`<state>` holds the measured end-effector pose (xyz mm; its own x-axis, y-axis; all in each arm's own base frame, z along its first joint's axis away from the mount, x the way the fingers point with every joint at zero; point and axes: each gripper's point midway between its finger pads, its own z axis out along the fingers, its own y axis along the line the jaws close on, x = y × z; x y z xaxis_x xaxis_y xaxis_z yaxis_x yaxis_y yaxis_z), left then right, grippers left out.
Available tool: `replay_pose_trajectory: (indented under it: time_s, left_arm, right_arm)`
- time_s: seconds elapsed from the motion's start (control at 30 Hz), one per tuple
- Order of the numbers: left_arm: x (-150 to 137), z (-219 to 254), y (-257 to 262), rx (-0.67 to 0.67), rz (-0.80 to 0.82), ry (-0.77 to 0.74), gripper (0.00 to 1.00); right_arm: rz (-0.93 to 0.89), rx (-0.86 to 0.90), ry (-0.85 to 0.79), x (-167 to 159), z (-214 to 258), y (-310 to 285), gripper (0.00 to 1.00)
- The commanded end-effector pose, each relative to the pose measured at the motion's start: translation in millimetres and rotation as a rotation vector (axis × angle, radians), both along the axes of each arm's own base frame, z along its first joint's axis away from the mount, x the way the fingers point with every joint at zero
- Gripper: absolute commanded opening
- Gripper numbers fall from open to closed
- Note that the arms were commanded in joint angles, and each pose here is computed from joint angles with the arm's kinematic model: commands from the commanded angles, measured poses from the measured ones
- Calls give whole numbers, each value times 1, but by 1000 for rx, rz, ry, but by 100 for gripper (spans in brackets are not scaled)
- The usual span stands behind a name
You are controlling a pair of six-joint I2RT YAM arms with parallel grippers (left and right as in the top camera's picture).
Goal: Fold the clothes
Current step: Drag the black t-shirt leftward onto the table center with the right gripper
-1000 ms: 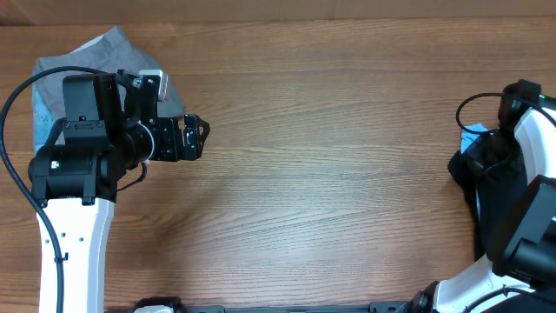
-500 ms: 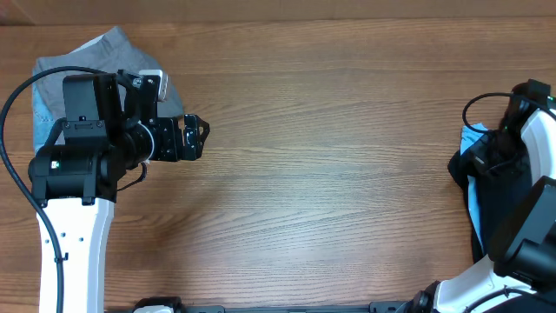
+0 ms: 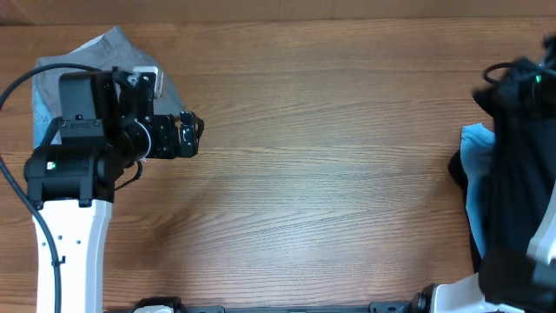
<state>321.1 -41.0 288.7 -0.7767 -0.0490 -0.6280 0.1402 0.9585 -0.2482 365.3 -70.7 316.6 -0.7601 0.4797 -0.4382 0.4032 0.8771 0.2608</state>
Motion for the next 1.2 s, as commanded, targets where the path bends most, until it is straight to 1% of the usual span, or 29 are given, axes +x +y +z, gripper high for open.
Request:
replay_pose_trajectory:
  time_s: [0.0, 0.03, 0.1, 0.13, 0.17, 0.2, 0.23, 0.27, 0.33, 0.43, 0.5, 0.63, 0.7, 0.77, 0.97, 1.1, 1.17]
  left_arm:
    - [6, 46, 18, 70, 71, -112, 100]
    - [4, 66, 26, 107, 106, -148, 100]
    - [0, 85, 33, 139, 139, -183, 100]
    - [-6, 102, 41, 172, 171, -214, 100]
    - [-9, 108, 45, 188, 188, -224, 100]
    - [-12, 114, 49, 205, 207, -232, 100]
    - [-15, 119, 52, 219, 223, -238, 100]
    - [-20, 126, 59, 245, 253, -247, 100]
    - [-24, 132, 62, 257, 266, -252, 100]
    - [-28, 135, 62, 271, 253, -255, 100]
    - [-28, 133, 57, 254, 233, -247, 100]
    - [-23, 124, 21, 128, 62, -220, 100]
    - [-19, 114, 4, 75, -18, -182, 100]
    - [-6, 86, -23, 36, -141, -74, 100]
    - [36, 9, -87, 28, -319, 149, 100]
    - [70, -37, -128, -23, -408, 209, 100]
    - [88, -64, -140, -18, -424, 230, 100]
  right_arm:
    - [286, 116, -207, 2, 68, 117, 4]
    - [397, 148, -212, -3, 70, 168, 4]
    - [486, 176, -203, -9, 67, 210, 4]
    - [617, 199, -170, -25, 58, 273, 4]
    - [647, 195, -151, -31, 52, 291, 7]
    - [681, 169, -123, -41, 42, 314, 13]
    - [696, 145, -104, -47, 34, 327, 22]
    - [709, 90, -68, -58, 20, 344, 36]
    - [713, 46, -60, -66, 14, 353, 40]
    - [645, -8, -91, -63, 20, 342, 43]
    - [557, -34, -126, -55, 32, 317, 49]
    - [445, -21, -187, -45, 58, 272, 53]
    - [394, -15, -214, -43, 69, 250, 53]
    - [321, -1, -265, -46, 89, 218, 54]
    - [265, 30, -340, -65, 116, 188, 56]
    - [264, 38, -363, -76, 124, 183, 59]
    - [261, 39, -357, -80, 124, 181, 60]
